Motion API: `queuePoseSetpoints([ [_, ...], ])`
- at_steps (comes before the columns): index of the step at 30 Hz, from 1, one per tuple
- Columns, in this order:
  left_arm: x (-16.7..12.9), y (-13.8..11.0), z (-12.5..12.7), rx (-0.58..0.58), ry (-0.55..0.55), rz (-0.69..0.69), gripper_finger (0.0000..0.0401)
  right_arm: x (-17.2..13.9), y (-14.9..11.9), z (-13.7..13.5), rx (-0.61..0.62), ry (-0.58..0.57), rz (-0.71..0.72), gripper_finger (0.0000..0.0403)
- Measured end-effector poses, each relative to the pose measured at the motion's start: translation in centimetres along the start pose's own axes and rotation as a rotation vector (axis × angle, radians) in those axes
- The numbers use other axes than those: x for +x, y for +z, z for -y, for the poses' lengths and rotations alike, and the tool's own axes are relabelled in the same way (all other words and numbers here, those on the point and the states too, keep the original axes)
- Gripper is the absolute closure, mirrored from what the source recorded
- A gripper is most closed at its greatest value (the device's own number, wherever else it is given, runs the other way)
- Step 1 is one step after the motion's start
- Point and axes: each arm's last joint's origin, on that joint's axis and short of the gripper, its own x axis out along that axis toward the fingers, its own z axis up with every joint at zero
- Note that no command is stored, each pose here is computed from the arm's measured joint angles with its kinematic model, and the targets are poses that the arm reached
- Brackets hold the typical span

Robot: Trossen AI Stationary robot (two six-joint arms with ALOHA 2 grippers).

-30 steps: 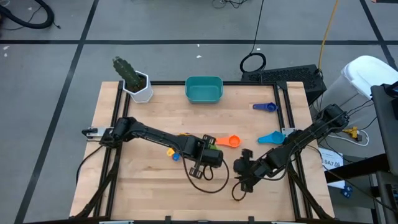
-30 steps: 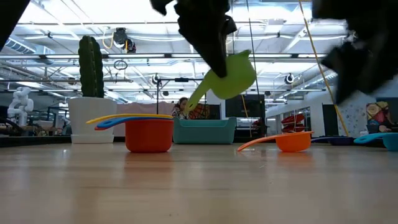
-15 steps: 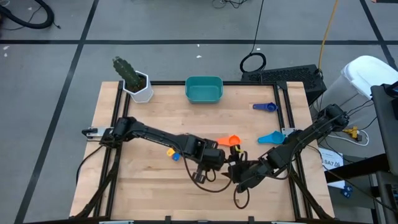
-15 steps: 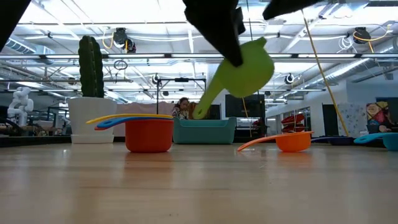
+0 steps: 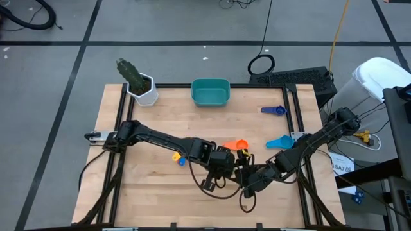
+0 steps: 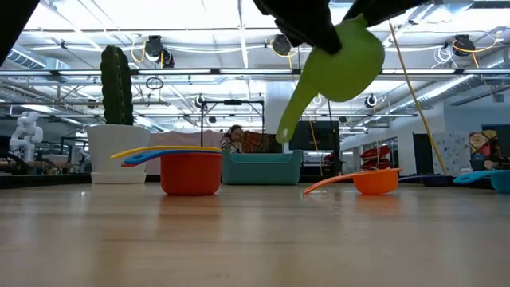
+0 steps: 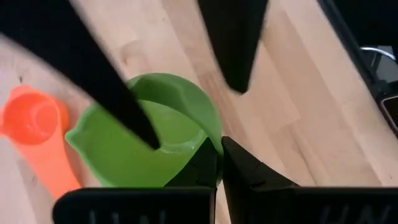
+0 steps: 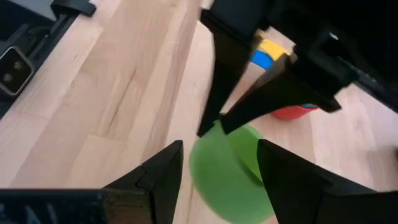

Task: Nest measuring cups in basket
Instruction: Stack the green measuring cup on the yellow measuring cup

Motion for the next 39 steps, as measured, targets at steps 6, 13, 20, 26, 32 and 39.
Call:
queuePoseSetpoints([
  [6, -0.9, 0.7, 0.2, 0.008, -0.049, 0.034, 0.0394, 0.2, -0.7, 0.0, 0.029, -0.004, -0.012, 0.0207],
  [13, -1.0, 0.8, 0.2, 0.011, -0.066, 0.037, 0.0394, 0.3, -0.9, 0.0, 0.032, -0.005, -0.022, 0.0250],
  [20, -1.0, 0.9, 0.2, 0.013, -0.065, 0.038, 0.0394, 0.4, -1.1, -0.1, 0.013, 0.005, -0.030, 0.0365],
  [26, -1.1, 0.9, 0.1, 0.010, -0.063, 0.041, 0.0394, 0.4, -1.1, -0.1, 0.007, -0.020, -0.029, 0.0391],
  [32, -1.1, 0.9, 0.0, 0.007, -0.055, 0.041, 0.0381, 0.4, -1.1, 0.0, 0.015, -0.035, -0.029, 0.0396],
  [39, -2.0, 1.3, -0.3, 0.019, -0.066, 0.084, 0.0363, 0.6, -2.5, 0.2, 0.061, -0.065, -0.137, 0.0399],
])
